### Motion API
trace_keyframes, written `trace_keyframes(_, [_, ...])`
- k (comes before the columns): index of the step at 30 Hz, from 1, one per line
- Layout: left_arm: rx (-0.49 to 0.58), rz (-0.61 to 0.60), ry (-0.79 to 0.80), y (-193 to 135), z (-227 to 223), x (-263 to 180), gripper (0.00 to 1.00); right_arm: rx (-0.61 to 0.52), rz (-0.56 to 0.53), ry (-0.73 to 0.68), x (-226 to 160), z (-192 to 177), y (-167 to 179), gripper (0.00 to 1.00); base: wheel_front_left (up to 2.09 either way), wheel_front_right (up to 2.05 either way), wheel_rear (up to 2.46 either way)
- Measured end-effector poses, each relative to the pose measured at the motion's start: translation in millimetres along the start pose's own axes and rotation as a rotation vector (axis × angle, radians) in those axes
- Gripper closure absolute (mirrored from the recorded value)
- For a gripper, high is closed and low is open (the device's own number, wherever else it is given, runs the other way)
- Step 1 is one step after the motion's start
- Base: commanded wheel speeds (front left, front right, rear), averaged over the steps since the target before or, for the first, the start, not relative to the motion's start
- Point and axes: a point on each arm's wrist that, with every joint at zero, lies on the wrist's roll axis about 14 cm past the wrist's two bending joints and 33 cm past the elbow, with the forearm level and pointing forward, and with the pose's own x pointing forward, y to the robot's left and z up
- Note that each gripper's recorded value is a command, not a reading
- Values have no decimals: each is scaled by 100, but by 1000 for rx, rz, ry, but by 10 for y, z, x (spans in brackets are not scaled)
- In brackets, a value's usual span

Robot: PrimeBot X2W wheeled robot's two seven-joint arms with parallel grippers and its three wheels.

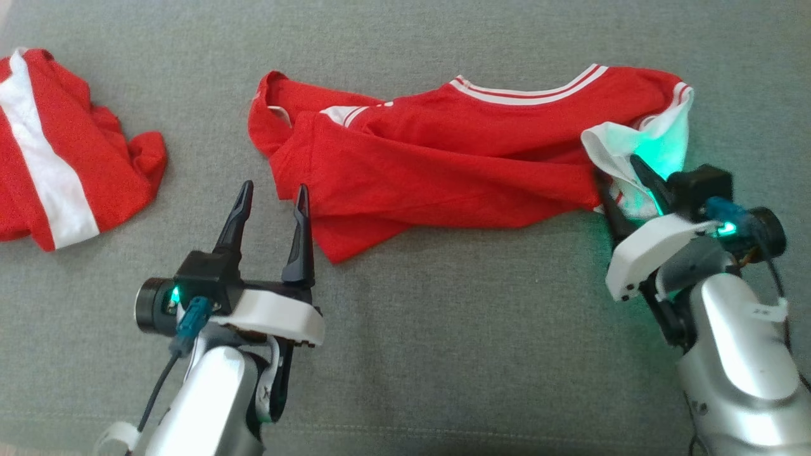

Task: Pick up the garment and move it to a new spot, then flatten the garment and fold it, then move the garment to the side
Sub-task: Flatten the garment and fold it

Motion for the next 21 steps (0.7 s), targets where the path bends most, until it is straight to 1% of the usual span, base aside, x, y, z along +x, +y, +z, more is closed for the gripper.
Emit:
trace_keyframes(4, [3,6,9,19,-44,4,0,83,-35,-45,7,67,-109,100,0,0,0])
trace_keyframes(6, [2,5,5,14,-36,16,0,159,-71,-92,-39,144,-204,100,0,0,0])
trace_keyframes(8, [5,-2,-2,-9,-15,29,0,295,-115,-145,-121,178,-326,100,0,0,0])
trace_keyframes(9, [5,-6,-6,-23,-5,33,0,389,-138,-163,-177,148,-399,100,0,0,0])
trace_keyframes(10, [4,-10,-9,-39,6,37,0,486,-161,-170,-239,80,-474,100,0,0,0])
trace_keyframes(12, [2,-22,-12,-80,15,45,0,636,-206,-172,-363,-105,-596,100,0,0,0])
trace_keyframes(13, [0,-29,-13,-103,16,48,0,728,-220,-167,-409,-218,-621,86,0,0,0])
trace_keyframes(14, [0,-36,-12,-124,15,51,0,789,-232,-162,-448,-317,-624,35,0,0,0])
trace_keyframes(15, [-1,-41,-13,-142,15,56,0,810,-242,-151,-475,-399,-610,0,0,0,0])
trace_keyframes(18, [1,-59,-13,-192,7,77,0,836,-243,-144,-509,-489,-534,0,0,0,0])
trace_keyframes(21, [1,-75,-7,-240,-18,93,0,813,-269,-183,-558,-466,-591,0,0,0,0])
